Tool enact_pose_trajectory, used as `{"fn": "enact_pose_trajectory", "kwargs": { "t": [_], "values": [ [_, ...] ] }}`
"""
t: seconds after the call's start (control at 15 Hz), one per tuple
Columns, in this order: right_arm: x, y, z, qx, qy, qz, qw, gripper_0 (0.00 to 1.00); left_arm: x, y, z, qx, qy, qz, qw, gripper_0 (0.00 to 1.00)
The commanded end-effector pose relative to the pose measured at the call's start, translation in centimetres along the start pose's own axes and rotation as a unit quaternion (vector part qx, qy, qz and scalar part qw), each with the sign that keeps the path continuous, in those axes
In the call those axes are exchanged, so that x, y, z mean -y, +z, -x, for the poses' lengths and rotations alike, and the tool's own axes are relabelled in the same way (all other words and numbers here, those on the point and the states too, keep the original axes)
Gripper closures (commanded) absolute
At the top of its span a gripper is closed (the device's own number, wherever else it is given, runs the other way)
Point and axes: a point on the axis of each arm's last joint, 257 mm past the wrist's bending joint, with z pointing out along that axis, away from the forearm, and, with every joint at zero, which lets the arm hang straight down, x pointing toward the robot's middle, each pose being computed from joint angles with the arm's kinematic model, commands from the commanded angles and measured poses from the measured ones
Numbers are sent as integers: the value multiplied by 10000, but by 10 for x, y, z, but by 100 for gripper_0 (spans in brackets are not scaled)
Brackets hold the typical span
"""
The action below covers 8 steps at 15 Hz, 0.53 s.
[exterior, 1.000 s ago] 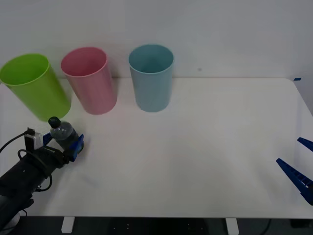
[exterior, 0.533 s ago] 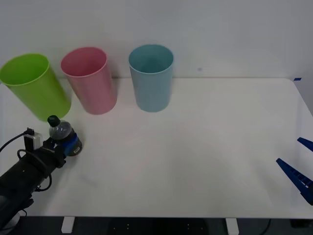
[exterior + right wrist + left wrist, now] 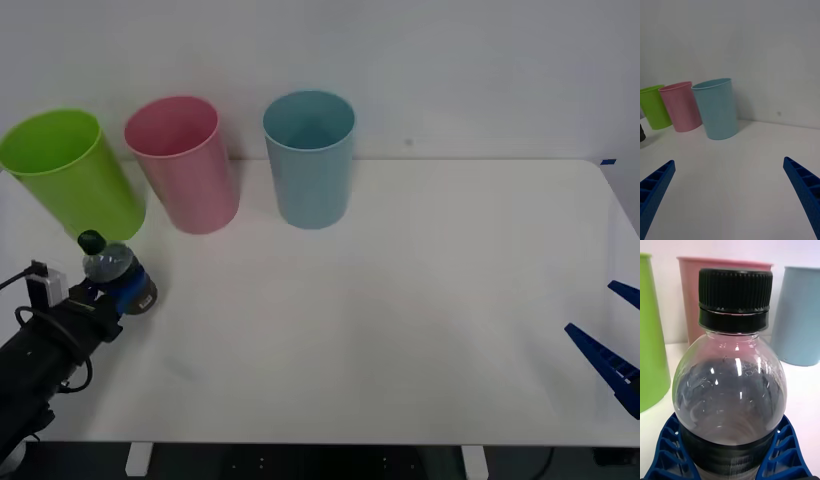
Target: Grasp the object on the table and drop it into the matching bin: aluminum can to the light blue bin, PET bottle to the pink bin.
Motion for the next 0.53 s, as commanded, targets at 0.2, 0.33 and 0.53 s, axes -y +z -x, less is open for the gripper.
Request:
{"fn": "enact_pose_trajectory", "kwargs": {
  "t": [0.2,0.33,0.53],
  "values": [
    [0,0,0,0,0,0,10000,0,16,-15,52,419,-338,-116,9985,100],
    [0,0,0,0,0,0,10000,0,23,-17,73,582,-508,-184,9968,100],
    [0,0,0,0,0,0,10000,0,31,-17,107,847,-773,-293,9930,100]
  ]
}}
